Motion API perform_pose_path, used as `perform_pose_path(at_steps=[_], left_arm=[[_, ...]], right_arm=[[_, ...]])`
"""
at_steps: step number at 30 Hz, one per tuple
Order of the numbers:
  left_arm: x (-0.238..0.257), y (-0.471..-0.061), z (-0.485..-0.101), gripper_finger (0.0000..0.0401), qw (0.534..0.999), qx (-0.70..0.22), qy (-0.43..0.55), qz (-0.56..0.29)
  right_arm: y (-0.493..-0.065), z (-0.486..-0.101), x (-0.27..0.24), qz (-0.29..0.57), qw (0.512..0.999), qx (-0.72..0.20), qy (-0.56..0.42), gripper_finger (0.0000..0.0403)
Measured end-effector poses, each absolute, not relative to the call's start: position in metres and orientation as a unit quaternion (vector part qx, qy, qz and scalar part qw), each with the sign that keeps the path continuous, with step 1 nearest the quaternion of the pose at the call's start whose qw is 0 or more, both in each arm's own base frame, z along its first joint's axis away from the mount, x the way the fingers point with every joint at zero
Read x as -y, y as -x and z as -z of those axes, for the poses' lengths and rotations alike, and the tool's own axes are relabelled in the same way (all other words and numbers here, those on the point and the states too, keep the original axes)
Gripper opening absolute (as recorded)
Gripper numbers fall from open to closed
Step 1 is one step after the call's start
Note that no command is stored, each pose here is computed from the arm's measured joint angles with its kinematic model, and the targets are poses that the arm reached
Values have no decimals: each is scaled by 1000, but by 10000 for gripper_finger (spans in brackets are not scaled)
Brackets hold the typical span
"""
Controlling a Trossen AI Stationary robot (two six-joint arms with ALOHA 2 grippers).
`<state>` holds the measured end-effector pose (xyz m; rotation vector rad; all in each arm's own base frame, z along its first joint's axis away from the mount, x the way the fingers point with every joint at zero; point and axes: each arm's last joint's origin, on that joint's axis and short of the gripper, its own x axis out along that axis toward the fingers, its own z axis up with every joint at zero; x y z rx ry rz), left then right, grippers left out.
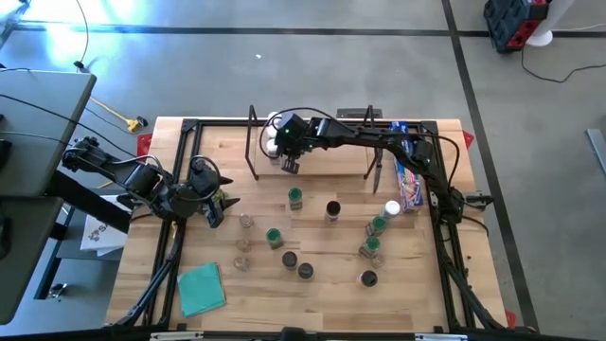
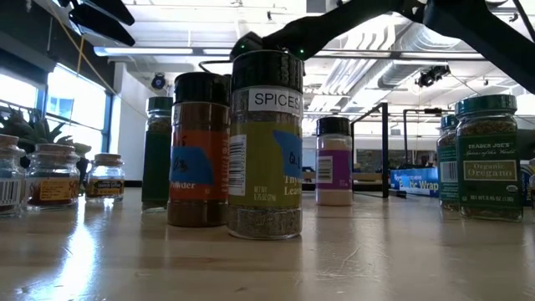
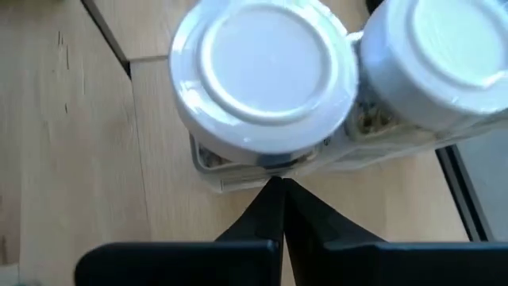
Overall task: Shelf spices
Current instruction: Put the white seasoning bottle on the shelf aligned with the other white seasoning bottles
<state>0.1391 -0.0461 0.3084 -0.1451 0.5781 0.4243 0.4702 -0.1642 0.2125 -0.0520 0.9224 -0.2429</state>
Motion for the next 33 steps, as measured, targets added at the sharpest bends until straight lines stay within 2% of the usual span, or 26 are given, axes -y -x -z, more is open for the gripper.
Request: perform_pose_path(at_steps=[4,8,11,18,23,33], left_arm=[[46,-139,-308,284,934,-283,71,-207],[46,-139,-308,284,934,-283,71,-207],[46,-139,-308,284,934,-283,71,-207],[46,-139,-308,284,934,-283,71,-208],[46,-139,-308,284,934,-283,71,-208],[46,-139,-308,284,934,-283,71,-208]], right_arm=[[-470,-212,165,135,886,-444,8,0],[-465,-209,161,175,861,-477,10,0],[-464,-210,150,166,854,-493,7,0],[-477,-212,105,54,875,-481,27,0],[-487,-218,96,63,896,-437,47,0],[-488,-220,118,101,907,-407,34,0]])
